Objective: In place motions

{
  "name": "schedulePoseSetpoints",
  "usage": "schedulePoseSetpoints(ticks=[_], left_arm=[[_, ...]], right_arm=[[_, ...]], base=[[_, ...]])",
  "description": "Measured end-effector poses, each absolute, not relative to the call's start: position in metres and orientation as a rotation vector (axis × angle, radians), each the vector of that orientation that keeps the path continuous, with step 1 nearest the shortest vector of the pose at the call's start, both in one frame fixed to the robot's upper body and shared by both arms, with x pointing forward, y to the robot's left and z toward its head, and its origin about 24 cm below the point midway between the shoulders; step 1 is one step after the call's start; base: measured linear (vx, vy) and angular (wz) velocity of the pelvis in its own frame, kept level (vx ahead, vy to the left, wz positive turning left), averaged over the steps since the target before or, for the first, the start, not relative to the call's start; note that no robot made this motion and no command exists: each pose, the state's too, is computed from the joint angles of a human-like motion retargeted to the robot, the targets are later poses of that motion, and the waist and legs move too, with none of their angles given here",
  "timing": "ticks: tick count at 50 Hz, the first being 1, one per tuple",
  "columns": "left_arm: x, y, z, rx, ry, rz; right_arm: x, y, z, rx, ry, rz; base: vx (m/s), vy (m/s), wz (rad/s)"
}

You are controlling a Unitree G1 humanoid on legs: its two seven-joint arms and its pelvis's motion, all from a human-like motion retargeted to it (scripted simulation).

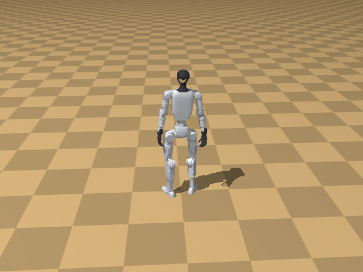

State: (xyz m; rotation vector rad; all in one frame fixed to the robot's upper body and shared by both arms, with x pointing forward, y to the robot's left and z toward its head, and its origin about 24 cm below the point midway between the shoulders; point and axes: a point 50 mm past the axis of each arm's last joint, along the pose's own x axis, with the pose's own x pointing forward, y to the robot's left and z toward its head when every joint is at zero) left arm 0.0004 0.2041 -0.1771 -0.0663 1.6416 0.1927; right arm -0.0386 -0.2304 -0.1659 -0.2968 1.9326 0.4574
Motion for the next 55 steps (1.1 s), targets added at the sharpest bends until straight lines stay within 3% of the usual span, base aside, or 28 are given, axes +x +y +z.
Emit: schedulePoseSetpoints(ticks=[20, 31, 55], left_arm=[[0.01, 0.192, -0.179, -0.052, 1.615, 0.132], [-0.003, 0.204, -0.176, 0.133, 1.688, 0.058], [-0.002, 0.203, -0.176, 0.054, 1.679, 0.13]], right_arm=[[-0.066, -0.229, -0.163, -0.294, 1.993, 0.436], [-0.053, -0.23, -0.166, -0.312, 1.925, 0.449], [-0.019, -0.218, -0.172, -0.387, 1.816, 0.614]], base=[[-0.03, 0.05, 0.3], [-0.1, 0.1, 0.71], [0.02, -0.01, -0.13]])
